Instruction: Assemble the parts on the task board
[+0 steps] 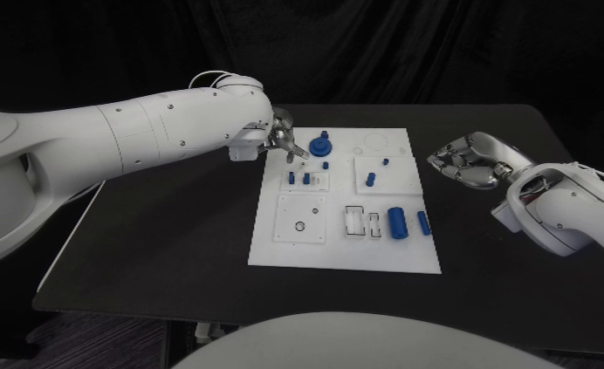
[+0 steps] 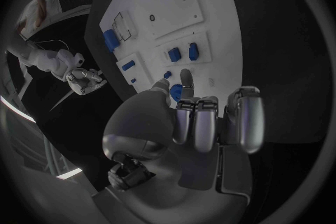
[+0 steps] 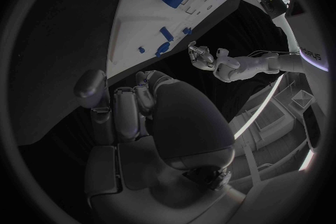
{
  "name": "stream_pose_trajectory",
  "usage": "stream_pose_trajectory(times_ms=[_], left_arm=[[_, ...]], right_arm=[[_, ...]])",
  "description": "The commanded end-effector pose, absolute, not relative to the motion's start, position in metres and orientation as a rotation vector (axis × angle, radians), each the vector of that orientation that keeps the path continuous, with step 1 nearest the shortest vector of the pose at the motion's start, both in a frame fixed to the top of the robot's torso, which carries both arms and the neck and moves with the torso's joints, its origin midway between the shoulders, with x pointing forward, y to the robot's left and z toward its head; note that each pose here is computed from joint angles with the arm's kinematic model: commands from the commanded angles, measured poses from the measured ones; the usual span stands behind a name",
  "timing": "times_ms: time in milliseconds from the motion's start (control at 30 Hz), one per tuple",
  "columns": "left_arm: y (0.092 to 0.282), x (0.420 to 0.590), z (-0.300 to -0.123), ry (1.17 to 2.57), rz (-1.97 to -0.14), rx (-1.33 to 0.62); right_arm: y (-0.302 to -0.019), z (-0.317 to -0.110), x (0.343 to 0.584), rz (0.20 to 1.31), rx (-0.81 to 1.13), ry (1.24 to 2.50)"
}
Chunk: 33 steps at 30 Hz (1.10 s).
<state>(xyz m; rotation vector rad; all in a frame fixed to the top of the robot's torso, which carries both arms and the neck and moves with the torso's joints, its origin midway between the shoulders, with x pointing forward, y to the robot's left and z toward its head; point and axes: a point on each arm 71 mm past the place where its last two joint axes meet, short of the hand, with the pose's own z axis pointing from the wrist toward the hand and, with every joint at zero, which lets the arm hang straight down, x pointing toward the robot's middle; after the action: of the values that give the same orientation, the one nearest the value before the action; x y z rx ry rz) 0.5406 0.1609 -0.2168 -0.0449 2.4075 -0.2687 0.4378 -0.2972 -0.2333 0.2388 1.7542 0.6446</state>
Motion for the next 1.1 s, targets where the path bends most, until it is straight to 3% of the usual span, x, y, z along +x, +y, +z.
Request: stream_pose_trajectory(times_ms=[33,1100], left_arm=[[0.156,0.539,-0.218,2.449,-0.277,-0.008],[0.162,0.544,-0.236,2.516,-0.152,-0.033]], right_arm=[[-0.298,-0.233,0.437,0.64,0.245,1.743],[-0.297,-0.233,0.436,0.639,0.246,1.749]])
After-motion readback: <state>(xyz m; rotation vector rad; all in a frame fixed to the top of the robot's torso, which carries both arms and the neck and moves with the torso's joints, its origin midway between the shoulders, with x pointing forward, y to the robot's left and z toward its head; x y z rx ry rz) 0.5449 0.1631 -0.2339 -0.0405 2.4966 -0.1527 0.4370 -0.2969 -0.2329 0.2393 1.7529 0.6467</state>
